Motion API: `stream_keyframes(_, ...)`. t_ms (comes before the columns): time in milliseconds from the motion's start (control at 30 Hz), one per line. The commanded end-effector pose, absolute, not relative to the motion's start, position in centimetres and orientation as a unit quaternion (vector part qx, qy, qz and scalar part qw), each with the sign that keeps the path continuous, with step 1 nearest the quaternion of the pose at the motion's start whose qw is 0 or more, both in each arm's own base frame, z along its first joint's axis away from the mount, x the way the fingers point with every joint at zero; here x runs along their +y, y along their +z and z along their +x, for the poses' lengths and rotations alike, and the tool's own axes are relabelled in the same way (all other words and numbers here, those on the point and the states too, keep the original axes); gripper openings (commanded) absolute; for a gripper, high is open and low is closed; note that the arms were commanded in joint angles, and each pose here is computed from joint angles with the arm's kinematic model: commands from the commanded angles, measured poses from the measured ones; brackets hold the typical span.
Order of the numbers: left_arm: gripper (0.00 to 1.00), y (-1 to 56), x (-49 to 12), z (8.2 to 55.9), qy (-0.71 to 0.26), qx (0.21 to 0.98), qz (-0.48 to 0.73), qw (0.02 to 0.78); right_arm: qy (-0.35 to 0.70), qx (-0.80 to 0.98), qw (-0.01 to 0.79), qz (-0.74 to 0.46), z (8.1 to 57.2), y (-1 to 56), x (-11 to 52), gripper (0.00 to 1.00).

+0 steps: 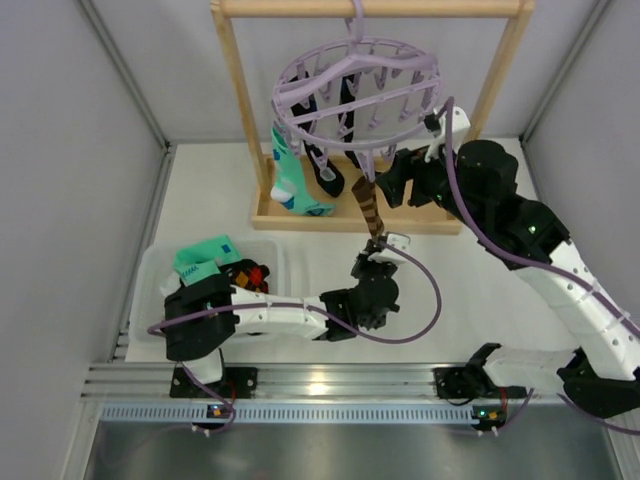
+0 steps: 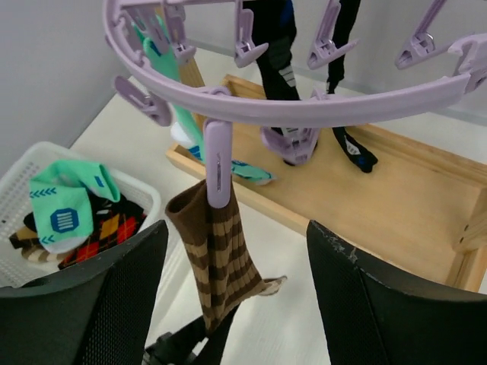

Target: Remove the socks clipped to the hanger

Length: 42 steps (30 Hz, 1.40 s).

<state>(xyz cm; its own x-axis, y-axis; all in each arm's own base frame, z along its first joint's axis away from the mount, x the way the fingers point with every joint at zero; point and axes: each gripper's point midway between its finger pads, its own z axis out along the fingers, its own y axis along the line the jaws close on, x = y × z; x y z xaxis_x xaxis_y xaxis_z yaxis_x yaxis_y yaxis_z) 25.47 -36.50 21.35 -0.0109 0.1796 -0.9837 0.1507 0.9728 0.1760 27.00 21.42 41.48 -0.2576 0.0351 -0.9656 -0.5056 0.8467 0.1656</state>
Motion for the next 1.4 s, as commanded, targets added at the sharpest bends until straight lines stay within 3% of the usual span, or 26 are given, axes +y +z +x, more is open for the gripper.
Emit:
stream_keyframes(0, 0.0, 22.4, -36.7, 25.4, 0.049, 0.705, 0.106, 0.7, 0.197, 0.758, 0.606, -0.139, 27.9, 43.0, 20.4, 0.7)
stream_keyframes(867, 0.0, 24.3, -41.4, 24.2, 0.004, 0.691, 0.146, 0.708, -0.183, 0.757, 0.614, -0.128, 31.2, 41.7, 23.3, 0.7)
stream_keyframes(1367, 0.0, 25.3, -42.4, 23.4, -0.021, 0.686, 0.153, 0.711, -0.24, 0.737, 0.623, -0.111, 32.7, 40.2, 23.2, 0.53)
